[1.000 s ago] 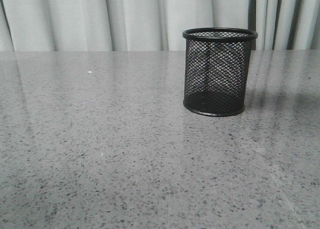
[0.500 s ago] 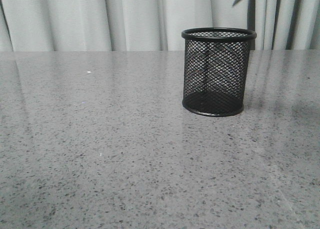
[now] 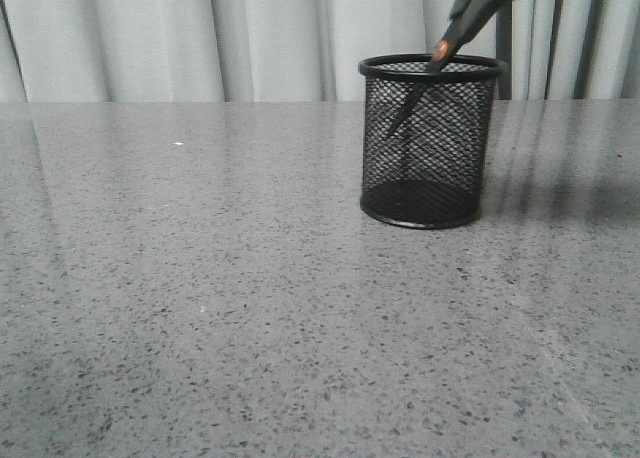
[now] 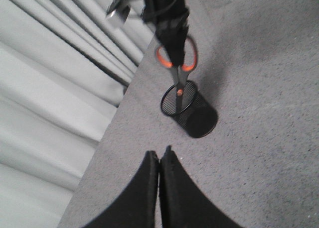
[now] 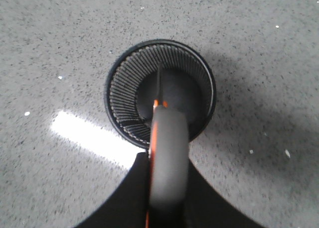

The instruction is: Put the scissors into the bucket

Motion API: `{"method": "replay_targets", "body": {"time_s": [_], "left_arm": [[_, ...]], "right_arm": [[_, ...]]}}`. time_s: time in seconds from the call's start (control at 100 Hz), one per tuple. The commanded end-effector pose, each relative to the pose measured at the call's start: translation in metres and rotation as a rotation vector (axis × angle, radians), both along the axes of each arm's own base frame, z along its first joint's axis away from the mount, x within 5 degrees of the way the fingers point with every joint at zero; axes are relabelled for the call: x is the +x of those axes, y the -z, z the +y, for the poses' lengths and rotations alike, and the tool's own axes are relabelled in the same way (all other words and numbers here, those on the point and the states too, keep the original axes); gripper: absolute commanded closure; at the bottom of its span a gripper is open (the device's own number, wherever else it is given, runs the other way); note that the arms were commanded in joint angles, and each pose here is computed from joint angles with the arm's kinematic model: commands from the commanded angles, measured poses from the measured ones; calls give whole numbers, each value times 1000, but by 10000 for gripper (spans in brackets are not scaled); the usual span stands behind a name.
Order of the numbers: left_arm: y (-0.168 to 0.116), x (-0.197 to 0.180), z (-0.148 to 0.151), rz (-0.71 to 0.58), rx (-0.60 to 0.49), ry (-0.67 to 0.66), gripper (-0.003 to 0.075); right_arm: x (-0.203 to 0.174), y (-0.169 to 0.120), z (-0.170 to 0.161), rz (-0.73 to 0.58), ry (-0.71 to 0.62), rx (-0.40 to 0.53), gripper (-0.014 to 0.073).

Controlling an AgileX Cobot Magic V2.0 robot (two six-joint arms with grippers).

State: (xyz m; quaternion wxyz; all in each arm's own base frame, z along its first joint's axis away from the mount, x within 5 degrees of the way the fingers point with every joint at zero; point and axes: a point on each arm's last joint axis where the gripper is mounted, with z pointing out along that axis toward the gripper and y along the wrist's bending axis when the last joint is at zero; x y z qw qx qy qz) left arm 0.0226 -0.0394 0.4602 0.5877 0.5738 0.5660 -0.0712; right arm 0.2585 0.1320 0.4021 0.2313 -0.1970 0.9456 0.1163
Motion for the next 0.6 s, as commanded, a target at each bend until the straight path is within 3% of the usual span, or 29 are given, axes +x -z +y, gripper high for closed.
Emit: {"method": "replay_targets", "body": {"time_s": [0.0, 0.16, 0.23, 0.35, 0.45, 0.59], "left_arm": [[-12, -2, -4, -7, -109, 33, 741], [-13, -6, -7, 30, -142, 74, 741], [-13, -7, -7, 39, -148, 83, 741], [-12, -7, -8, 46, -152, 89, 741], [-9, -4, -11, 47, -158, 83, 741], [3, 8, -19, 40, -200, 54, 741]], "right_arm": [[5, -9, 1, 2, -16, -14, 659], [20, -5, 7, 10, -16, -18, 620], [23, -5, 8, 6, -15, -18, 533], [24, -5, 7, -4, -9, -40, 303], [26, -7, 4, -44, 2, -63, 177], [24, -40, -1, -156, 16, -50, 158]]}}
